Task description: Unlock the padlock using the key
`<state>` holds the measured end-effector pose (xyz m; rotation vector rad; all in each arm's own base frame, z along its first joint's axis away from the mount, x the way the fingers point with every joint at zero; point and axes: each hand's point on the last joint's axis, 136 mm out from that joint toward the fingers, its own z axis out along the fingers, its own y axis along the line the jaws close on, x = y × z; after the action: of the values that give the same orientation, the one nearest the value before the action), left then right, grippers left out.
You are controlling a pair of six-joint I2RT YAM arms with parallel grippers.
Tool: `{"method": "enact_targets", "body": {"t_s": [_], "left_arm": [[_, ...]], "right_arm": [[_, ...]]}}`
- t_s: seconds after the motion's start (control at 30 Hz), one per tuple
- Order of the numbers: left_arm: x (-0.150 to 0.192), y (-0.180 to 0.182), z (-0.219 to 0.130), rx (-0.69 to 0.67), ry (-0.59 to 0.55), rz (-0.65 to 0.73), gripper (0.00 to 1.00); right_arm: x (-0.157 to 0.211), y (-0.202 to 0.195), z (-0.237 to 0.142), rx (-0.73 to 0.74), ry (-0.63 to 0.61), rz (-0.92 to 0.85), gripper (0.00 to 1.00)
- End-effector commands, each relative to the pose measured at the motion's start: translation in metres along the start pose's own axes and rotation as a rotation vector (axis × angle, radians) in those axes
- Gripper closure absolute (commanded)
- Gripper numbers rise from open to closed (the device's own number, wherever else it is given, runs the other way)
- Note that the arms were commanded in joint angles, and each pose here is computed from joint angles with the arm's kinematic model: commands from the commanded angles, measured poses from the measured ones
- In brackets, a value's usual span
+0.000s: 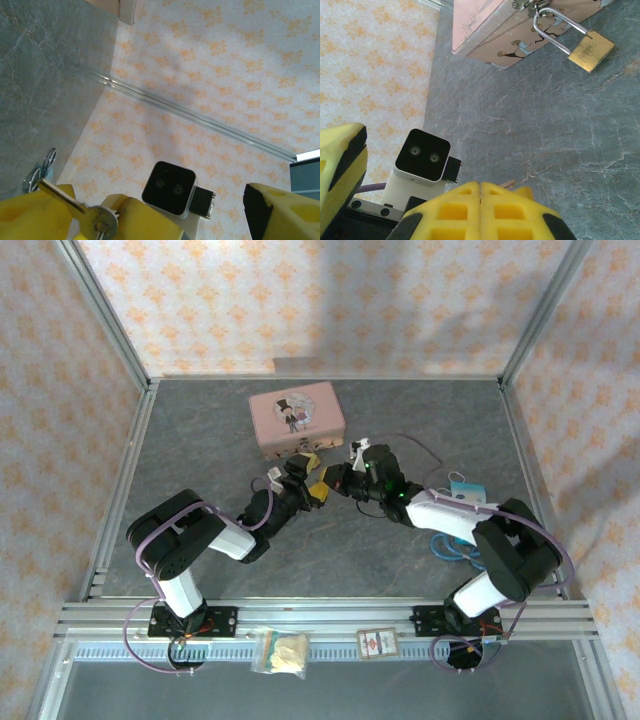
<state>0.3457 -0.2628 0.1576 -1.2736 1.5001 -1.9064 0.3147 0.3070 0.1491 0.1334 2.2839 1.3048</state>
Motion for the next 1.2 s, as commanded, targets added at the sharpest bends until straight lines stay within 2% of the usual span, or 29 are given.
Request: {"method": "enact_targets", "body": {"t_s": [0.0,0.23,0.67,0.93,1.17], "left_arm": [[0.008,-0.026,0.000,0.109,0.024,-0.010,0.17],[0.004,-0.019,0.001,0.085,0.006,0.014,0.23],[0.003,-0.020,0.002,0.079,-0.009,0.047,0.43],[0.000,-0.023,0.000,0.076,-0.028,0.076,0.64],[0.001,-0.022,-0.001,0.072,-0.024,0.085,0.90]], "right_arm": [[-0.003,0.012,-0.009,-0.029,-0.026,-0.014,1.00],[-0.004,0.017,-0.017,-0.039,-0.038,-0.026,1.00],[0.004,0.013,-0.020,-0.033,-0.012,-0.036,1.00],[0.003,0.013,-0.021,-0.024,-0.017,-0.045,1.00],[0.000,0.014,-0.024,-0.021,-0.030,-0.053,1.00]]}}
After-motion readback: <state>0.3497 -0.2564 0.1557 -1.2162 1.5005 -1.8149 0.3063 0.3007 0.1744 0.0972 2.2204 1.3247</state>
